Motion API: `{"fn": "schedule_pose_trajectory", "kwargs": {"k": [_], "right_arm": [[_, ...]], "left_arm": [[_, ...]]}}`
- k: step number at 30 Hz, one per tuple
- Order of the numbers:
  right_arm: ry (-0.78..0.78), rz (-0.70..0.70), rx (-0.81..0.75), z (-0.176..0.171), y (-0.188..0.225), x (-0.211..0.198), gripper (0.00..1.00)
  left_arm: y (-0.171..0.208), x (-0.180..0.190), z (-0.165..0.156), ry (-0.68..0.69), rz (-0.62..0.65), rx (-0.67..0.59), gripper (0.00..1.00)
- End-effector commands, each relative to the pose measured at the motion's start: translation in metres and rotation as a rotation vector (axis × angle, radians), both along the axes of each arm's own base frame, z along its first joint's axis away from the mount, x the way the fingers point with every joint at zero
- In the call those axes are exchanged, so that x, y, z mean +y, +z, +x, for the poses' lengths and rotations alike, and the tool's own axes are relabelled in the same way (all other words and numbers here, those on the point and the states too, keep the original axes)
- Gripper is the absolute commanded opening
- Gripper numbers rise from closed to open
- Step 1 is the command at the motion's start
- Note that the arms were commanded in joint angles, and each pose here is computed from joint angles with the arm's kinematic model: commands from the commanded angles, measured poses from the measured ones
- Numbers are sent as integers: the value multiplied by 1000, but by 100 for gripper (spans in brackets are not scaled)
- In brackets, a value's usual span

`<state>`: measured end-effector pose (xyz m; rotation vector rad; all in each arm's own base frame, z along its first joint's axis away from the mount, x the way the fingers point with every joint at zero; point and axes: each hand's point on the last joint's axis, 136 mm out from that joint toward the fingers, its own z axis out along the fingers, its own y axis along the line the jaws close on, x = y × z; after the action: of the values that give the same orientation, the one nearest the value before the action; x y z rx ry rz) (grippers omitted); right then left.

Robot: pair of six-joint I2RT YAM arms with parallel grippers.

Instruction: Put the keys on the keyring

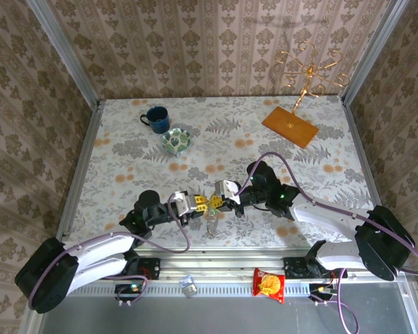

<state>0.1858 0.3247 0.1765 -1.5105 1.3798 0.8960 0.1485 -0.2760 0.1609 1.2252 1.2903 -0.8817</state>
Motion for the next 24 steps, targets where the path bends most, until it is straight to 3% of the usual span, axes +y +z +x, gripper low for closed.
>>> {"fn": "schedule_pose_trajectory", "kwargs": {"k": [1,5,11,24], "right_arm": [[-1,-8,-46,4,6,5,0],[-8,-18,-50,6,3,5,0],[-39,-13,-81,9,7,1,0],[-60,-30,-93,12,6,-1,0]], "left_arm": [[22,-6,-4,-41,-66,-30,17],[24,-7,-5,-47,-68,-31,17],[19,-4,-5,-38,-48,-26,25],[12,-1,-7,-32,-23,-10,25]]}}
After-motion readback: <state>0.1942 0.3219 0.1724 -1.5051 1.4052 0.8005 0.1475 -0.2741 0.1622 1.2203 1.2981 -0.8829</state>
